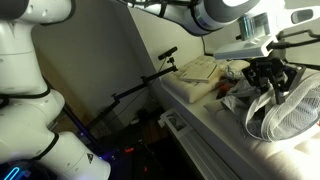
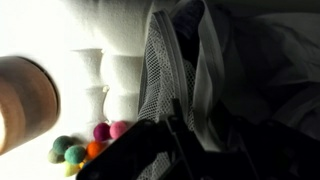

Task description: Take the pair of socks out of the bag then move the bag slightly forward

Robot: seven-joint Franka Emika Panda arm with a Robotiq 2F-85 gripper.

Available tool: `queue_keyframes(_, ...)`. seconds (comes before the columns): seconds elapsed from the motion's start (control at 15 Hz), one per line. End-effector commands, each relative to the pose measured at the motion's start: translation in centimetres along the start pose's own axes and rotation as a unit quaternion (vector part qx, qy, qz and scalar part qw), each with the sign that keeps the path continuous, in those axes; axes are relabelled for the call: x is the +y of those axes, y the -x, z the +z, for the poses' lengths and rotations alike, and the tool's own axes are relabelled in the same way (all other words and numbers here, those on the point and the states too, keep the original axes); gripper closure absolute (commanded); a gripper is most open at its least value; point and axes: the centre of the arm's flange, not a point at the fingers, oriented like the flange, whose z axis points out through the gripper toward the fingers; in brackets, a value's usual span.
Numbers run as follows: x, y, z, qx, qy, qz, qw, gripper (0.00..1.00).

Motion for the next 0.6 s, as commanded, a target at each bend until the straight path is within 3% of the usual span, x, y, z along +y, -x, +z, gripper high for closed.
queue_keyframes(0.0,-1.1,1.2,-2.4,0.014,0.011,-0.002,0.9998,0.92)
queue_keyframes(0.13,-2.2,1.5,-3.6,0.017,0.027,-0.016,0.9994,1.00)
queue_keyframes(0.4,-5.5,2.6,-5.2,0.004,0.061,-0.093,0.9937,0.99)
queue_keyframes(0.53,-7.2,3.3,-5.0,-0.025,0.066,-0.134,0.9884,0.99)
